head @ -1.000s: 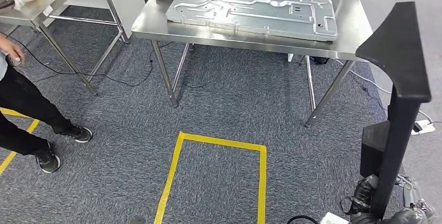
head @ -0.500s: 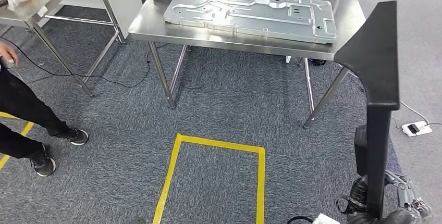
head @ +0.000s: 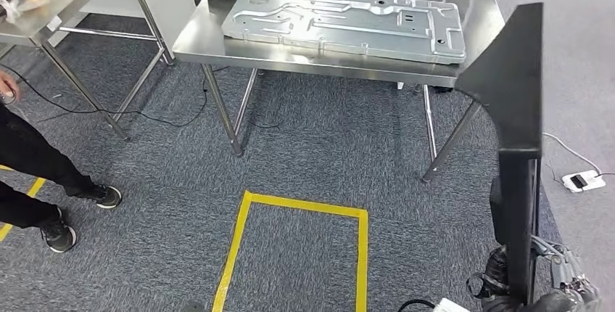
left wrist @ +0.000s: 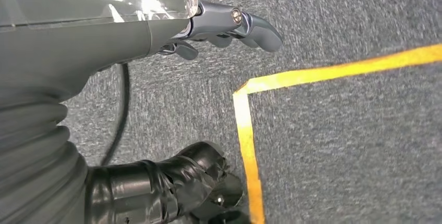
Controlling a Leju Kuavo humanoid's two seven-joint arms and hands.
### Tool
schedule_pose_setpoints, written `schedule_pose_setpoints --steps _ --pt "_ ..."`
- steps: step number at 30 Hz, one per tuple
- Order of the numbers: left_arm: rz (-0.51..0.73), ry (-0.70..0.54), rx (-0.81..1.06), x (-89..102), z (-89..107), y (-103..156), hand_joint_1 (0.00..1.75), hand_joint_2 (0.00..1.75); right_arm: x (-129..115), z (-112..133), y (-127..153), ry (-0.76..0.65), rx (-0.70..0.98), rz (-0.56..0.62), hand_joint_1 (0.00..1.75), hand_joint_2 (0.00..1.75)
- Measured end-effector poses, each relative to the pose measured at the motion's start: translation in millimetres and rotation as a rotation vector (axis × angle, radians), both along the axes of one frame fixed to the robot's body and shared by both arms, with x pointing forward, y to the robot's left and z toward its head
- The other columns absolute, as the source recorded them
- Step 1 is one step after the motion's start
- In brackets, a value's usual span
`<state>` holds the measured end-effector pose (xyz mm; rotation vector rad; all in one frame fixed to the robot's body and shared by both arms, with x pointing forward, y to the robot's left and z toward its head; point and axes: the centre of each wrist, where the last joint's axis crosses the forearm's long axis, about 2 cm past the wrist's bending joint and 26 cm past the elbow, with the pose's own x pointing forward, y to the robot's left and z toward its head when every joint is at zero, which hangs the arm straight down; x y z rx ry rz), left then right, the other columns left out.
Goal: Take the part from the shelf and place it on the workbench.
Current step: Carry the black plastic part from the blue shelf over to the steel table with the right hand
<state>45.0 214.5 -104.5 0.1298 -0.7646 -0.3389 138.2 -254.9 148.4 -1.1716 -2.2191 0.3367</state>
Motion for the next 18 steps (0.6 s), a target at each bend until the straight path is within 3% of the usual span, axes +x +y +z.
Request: schedule_pose_setpoints --steps 18 --pt "-0.006 0.001 0.005 -0.9 -0.4 1.7 0.00 1.75 1.4 0.5 1.2 -0.008 -0.013 0.003 1.75 1.75"
